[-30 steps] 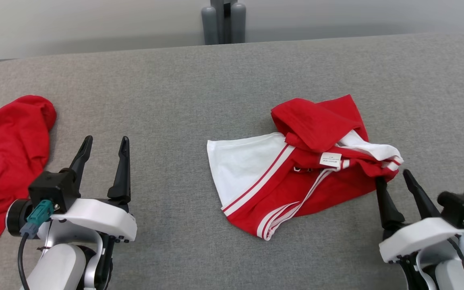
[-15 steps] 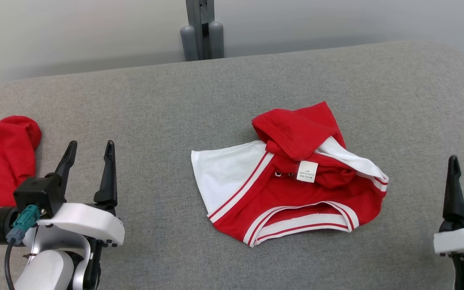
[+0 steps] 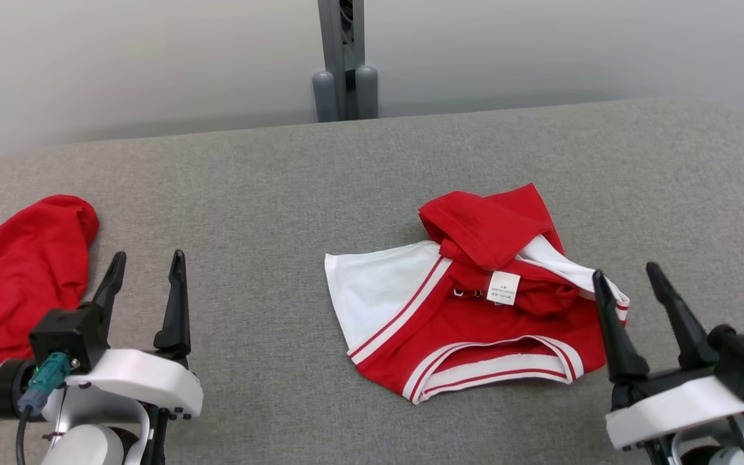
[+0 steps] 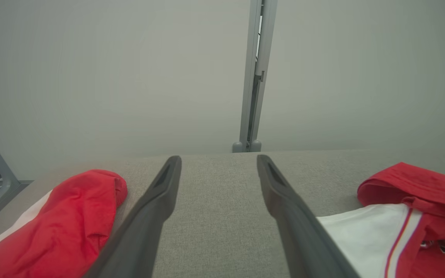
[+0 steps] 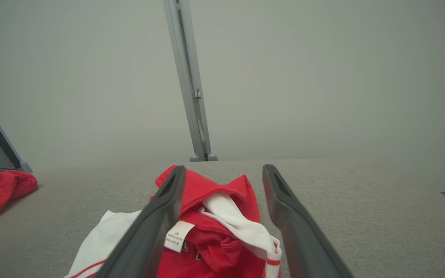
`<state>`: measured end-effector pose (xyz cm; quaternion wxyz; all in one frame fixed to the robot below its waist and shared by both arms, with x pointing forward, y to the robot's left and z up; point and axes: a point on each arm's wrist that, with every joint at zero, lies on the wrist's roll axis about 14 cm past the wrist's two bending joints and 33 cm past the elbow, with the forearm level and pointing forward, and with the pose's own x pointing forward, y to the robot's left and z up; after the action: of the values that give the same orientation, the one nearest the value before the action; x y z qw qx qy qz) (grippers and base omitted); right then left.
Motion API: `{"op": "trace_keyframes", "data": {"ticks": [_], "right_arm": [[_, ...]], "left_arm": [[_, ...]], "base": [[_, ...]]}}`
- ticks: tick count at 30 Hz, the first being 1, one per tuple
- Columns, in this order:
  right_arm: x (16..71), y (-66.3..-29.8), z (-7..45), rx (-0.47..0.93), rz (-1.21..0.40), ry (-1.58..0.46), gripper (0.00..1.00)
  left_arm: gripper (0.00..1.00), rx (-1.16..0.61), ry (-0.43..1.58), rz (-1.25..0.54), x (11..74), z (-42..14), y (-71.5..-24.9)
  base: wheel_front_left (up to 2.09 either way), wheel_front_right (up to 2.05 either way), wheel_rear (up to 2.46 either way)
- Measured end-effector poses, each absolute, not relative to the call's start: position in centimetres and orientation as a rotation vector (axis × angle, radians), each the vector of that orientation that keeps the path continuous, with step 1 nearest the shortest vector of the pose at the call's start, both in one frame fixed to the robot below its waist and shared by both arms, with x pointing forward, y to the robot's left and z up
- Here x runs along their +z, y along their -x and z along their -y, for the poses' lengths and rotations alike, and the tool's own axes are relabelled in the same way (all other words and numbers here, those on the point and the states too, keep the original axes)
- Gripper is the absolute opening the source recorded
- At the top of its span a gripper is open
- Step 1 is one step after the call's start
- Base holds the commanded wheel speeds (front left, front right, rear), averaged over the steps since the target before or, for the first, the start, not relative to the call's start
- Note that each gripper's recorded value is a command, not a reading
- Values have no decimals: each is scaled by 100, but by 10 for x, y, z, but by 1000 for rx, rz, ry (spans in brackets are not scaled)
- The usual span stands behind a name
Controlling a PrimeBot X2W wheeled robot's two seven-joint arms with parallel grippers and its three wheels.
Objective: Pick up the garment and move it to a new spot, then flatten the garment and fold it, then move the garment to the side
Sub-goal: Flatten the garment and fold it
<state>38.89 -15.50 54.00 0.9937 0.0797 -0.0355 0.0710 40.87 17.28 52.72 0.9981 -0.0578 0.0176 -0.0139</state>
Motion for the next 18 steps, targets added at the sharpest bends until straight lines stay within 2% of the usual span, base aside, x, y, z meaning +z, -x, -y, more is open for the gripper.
{"op": "trace_keyframes", "data": {"ticks": [7,18], "right_arm": [[519,-371,146,164,-8,-186,100],[517,-368,152,145,-14,-192,100]], "left_arm": [[100,-1,115,-46,525,-179,-391],[100,1,117,-52,524,-180,-389]], "base": [[0,0,0],[0,0,0]]}}
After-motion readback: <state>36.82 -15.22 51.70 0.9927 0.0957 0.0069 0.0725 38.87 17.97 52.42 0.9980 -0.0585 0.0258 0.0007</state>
